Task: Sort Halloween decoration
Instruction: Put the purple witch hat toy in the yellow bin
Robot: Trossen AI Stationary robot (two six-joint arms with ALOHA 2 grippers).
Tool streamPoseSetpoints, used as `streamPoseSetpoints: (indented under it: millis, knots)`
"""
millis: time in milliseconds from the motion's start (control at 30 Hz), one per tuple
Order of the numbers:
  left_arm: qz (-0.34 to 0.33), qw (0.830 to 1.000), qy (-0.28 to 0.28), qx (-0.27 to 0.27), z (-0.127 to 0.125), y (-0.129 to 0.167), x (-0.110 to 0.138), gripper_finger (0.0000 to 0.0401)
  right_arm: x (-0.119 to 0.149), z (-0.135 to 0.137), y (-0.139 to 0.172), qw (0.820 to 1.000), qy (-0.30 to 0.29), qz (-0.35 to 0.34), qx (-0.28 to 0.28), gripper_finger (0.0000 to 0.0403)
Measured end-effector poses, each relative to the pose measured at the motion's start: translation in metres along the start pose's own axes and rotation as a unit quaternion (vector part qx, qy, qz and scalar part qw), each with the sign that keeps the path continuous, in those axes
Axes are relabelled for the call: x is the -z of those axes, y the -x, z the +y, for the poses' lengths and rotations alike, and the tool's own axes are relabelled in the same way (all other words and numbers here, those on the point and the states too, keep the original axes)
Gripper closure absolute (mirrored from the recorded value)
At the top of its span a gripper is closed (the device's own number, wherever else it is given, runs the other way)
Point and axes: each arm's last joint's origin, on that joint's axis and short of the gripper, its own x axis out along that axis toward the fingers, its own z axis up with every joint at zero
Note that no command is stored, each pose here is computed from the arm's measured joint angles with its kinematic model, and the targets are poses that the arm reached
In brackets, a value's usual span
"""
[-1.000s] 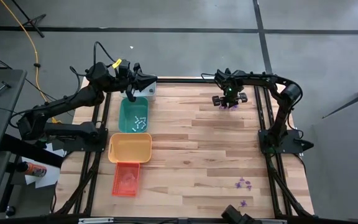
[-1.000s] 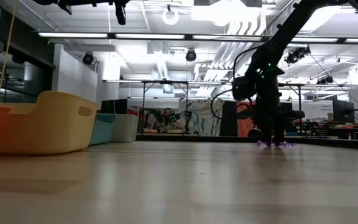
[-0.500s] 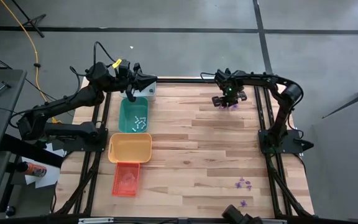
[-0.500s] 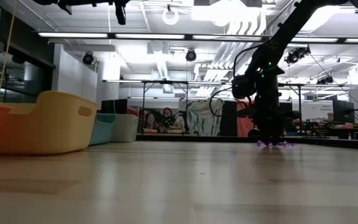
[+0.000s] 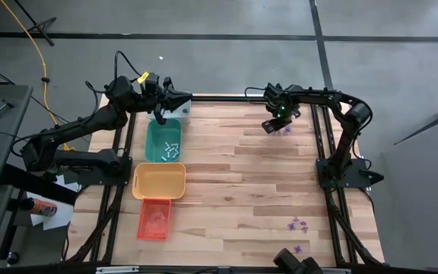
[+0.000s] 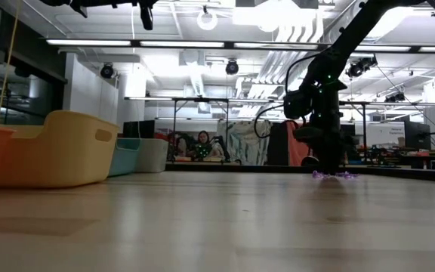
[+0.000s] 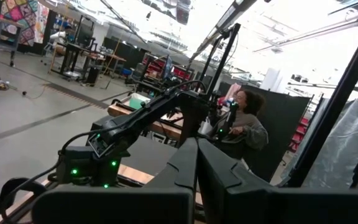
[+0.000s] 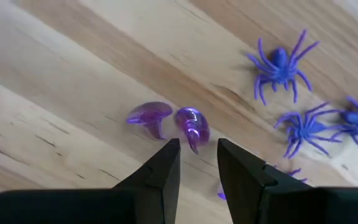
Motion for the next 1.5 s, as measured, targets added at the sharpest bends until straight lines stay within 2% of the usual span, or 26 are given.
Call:
streamPoseSetpoints:
  millis: [300,467,633,967,1067,1167,1233,1333,1500]
  knots:
    - [0.0,1.0,0.016,0.0,0.0,0.0,0.0,0.0401,-0.005,0.003,0.0,0.998,0.049,-0.024,-0.02,0.0302]
    - [-0.001,1.0,0.016,-0.001,0.0,0.0,0.0,0.0401,-0.005,0.002,0.0,0.998,0.057,-0.028,0.001,0.0302]
    - [-0.001,1.0,0.017,-0.001,0.0,0.0,0.0,0.0401,-0.008,0.002,-0.001,0.998,0.058,-0.038,-0.001,0.0302]
    - [-0.001,1.0,0.017,-0.001,0.0,0.0,0.0,0.0401,-0.01,0.002,-0.014,0.999,0.031,-0.015,0.003,0.0304]
    - [-0.001,1.0,0.017,-0.001,0.0,0.0,0.0,0.0401,-0.01,0.002,-0.014,1.0,0.025,-0.016,0.007,0.0324]
    - [-0.001,1.0,0.017,-0.001,0.0,0.0,0.0,0.0401,-0.01,0.002,-0.013,0.999,0.027,-0.015,0.013,0.0367]
    - [-0.001,1.0,0.017,-0.001,0.0,0.0,0.0,0.0401,-0.008,0.002,-0.008,0.999,0.036,-0.019,0.014,0.0391]
    - [-0.001,1.0,0.017,-0.002,0.0,0.0,0.0,0.0401,-0.002,0.002,0.004,0.998,0.046,-0.033,0.021,0.0389]
    - [0.005,1.0,0.014,-0.003,0.001,0.0,0.001,0.0401,0.014,0.007,0.057,0.99,0.069,-0.119,0.007,0.0399]
